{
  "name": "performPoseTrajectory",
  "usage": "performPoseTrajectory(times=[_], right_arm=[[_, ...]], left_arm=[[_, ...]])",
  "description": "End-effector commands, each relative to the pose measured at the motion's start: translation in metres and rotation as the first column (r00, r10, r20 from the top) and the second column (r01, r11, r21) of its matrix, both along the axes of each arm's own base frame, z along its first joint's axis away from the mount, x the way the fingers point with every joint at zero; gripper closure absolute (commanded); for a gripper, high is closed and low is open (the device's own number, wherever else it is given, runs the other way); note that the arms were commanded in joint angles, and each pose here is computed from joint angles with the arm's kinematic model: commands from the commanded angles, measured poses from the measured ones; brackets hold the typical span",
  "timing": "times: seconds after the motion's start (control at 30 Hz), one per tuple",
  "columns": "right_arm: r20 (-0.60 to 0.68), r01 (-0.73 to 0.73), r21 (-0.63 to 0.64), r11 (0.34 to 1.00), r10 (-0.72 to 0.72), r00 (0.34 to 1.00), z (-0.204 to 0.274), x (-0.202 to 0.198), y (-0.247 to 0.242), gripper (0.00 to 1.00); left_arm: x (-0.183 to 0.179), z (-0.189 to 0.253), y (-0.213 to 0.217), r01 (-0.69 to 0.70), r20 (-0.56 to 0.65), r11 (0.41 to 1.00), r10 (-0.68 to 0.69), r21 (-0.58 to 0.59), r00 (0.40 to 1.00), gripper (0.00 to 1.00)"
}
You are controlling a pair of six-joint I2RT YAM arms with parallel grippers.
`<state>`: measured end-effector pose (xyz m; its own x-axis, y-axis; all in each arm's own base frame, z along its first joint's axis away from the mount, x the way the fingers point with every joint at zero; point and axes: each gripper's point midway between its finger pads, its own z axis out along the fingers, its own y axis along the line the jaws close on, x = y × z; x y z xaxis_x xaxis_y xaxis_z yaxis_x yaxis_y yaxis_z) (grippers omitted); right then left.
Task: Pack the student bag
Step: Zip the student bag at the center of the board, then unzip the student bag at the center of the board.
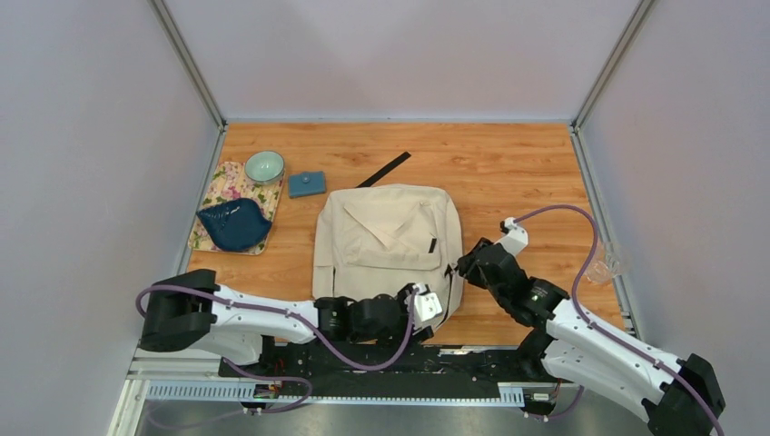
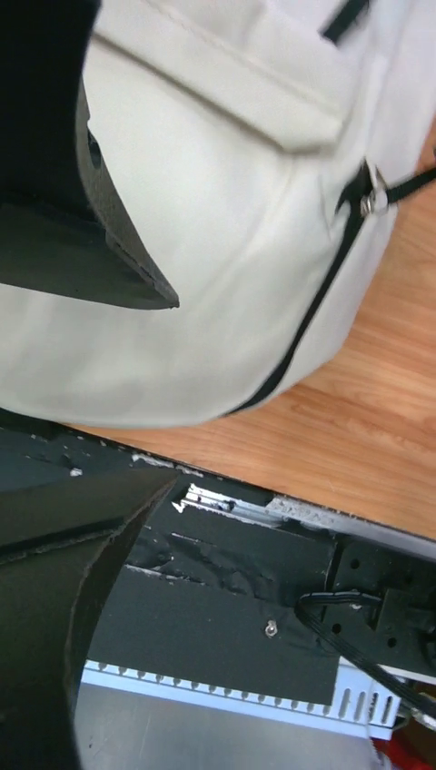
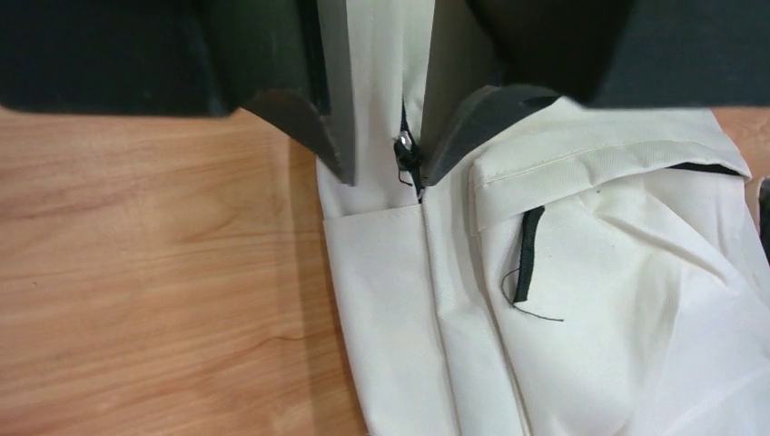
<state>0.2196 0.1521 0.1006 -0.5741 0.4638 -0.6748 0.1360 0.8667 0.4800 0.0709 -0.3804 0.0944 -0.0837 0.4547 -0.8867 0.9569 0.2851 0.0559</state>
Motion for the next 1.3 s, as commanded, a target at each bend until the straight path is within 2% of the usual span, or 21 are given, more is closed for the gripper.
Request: performPoseTrajectory(times=[0.0,0.1,0.17,0.2,0.27,0.37,0.4,0.47,0.5,0.57,0.6,0.63,0.7,0.73,0.8,0.93,1.27], right_arm=[[-0.038,0.031,-0.050,0.998,-0.033,0.999,-0.017,-0.013,-0.021,0.54],[-0.057,0.002,-0.011,1.000,-0.002,0.998,-0.024,-0.024,-0.019,0.41],[-0.067,-0.014,0.025,1.000,0.016,0.998,-0.025,-0.028,-0.015,0.39],[-0.066,-0.016,0.049,0.999,0.020,0.998,-0.024,-0.029,-0.012,0.38],[-0.065,-0.022,0.082,0.996,0.027,0.998,-0.021,-0.029,-0.008,0.37],[-0.055,-0.034,0.146,0.989,0.043,0.998,-0.016,-0.028,0.003,0.36],[-0.060,-0.042,0.161,0.986,0.052,0.997,-0.016,-0.028,0.007,0.36],[-0.064,-0.056,0.212,0.976,0.072,0.995,-0.016,-0.029,0.017,0.36],[-0.079,-0.057,0.211,0.976,0.075,0.994,-0.021,-0.029,0.018,0.36],[-0.100,-0.059,0.229,0.972,0.084,0.991,-0.025,-0.031,0.023,0.35],[-0.120,-0.054,0.224,0.973,0.082,0.989,-0.031,-0.032,0.023,0.35],[-0.129,-0.055,0.227,0.972,0.086,0.988,-0.033,-0.033,0.024,0.35],[-0.151,-0.062,0.241,0.969,0.100,0.983,-0.036,-0.036,0.028,0.35],[-0.157,-0.065,0.246,0.967,0.106,0.982,-0.036,-0.037,0.029,0.35],[-0.169,-0.074,0.258,0.963,0.121,0.978,-0.039,-0.041,0.031,0.35],[-0.170,-0.065,0.267,0.961,0.114,0.979,-0.045,-0.045,0.027,0.35],[-0.153,-0.069,0.260,0.963,0.111,0.982,-0.043,-0.050,0.019,0.35]], left_arm=[[0.022,0.021,0.027,-0.143,-0.072,0.987,0.138,-0.073,0.988,0.27],[0.039,0.025,0.057,-0.260,-0.101,0.959,0.250,-0.109,0.963,0.26],[0.054,0.038,0.074,-0.353,-0.122,0.921,0.336,-0.167,0.934,0.25],[0.059,0.038,0.080,-0.379,-0.131,0.909,0.360,-0.173,0.924,0.21],[0.072,0.044,0.089,-0.426,-0.160,0.887,0.401,-0.179,0.902,0.19],[0.086,0.055,0.086,-0.430,-0.165,0.887,0.405,-0.169,0.900,0.18],[0.090,0.071,0.078,-0.422,-0.161,0.886,0.396,-0.194,0.904,0.18],[0.098,0.069,0.071,-0.411,-0.154,0.898,0.389,-0.156,0.908,0.18],[0.105,0.085,0.062,-0.411,-0.155,0.894,0.387,-0.180,0.909,0.18],[0.115,0.080,0.053,-0.411,-0.183,0.901,0.385,-0.140,0.905,0.18],[0.121,0.095,0.043,-0.407,-0.193,0.899,0.376,-0.163,0.906,0.18],[0.126,0.083,0.037,-0.410,-0.208,0.904,0.381,-0.118,0.901,0.18],[0.140,0.095,0.025,-0.417,-0.241,0.901,0.381,-0.119,0.893,0.18],[0.144,0.078,0.023,-0.424,-0.262,0.904,0.396,-0.060,0.880,0.18],[0.152,0.083,0.013,-0.426,-0.305,0.902,0.390,-0.062,0.869,0.18],[0.167,0.064,0.004,-0.463,-0.345,0.887,0.437,0.010,0.831,0.18],[0.191,0.058,-0.004,-0.518,-0.297,0.851,0.518,0.088,0.802,0.17]])
